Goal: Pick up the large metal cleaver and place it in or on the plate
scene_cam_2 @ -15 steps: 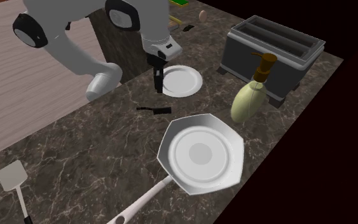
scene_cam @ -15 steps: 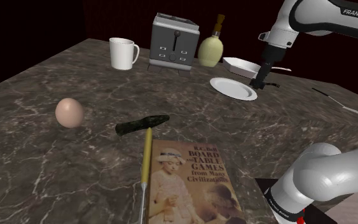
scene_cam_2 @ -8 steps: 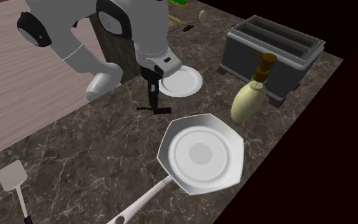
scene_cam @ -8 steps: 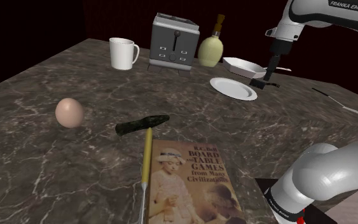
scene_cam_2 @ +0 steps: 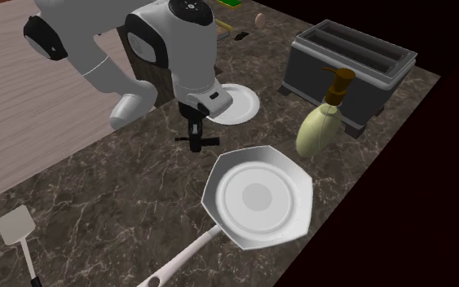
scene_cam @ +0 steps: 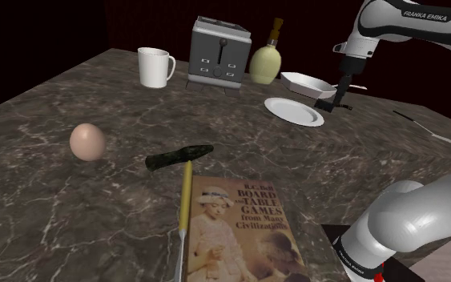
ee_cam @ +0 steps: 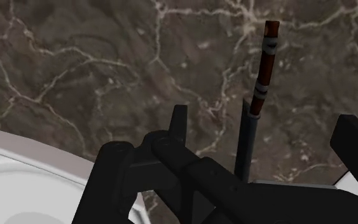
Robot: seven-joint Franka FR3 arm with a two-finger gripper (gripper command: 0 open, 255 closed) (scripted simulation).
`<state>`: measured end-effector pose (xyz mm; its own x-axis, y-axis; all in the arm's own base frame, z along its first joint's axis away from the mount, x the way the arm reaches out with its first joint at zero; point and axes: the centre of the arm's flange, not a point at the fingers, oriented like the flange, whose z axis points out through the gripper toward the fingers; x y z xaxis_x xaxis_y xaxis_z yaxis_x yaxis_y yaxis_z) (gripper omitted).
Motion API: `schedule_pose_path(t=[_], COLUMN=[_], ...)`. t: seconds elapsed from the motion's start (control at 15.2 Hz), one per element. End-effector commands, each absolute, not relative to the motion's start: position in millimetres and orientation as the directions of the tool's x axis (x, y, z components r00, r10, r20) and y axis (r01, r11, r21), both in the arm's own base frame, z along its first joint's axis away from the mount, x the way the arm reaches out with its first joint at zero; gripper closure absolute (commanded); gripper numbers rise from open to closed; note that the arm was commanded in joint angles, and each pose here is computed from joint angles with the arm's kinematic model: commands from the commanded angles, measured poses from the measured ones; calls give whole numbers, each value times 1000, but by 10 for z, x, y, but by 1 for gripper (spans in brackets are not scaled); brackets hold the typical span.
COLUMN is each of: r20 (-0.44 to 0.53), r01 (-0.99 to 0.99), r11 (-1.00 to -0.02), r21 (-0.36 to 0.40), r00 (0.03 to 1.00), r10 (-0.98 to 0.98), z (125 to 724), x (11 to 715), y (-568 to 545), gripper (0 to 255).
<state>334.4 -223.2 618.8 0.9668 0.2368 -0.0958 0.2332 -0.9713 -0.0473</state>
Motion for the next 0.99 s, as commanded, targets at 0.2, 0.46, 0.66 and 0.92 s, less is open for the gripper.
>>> schedule_pose_path(t=[0.2, 0.46, 0.66, 0.92], r20=[-96, -96, -96, -96], r01=[233, 233, 233, 233], r11=[-971, -971, -971, -971], r21=[-47, -47, -47, -47], r00=[967, 967, 967, 967], r10=[237, 237, 237, 237], z=[6055, 6056, 6056, 6056], x=[3335, 3336, 3336, 3336], y=[-2241, -2240, -2241, -2241], gripper=[0, 0, 255, 255])
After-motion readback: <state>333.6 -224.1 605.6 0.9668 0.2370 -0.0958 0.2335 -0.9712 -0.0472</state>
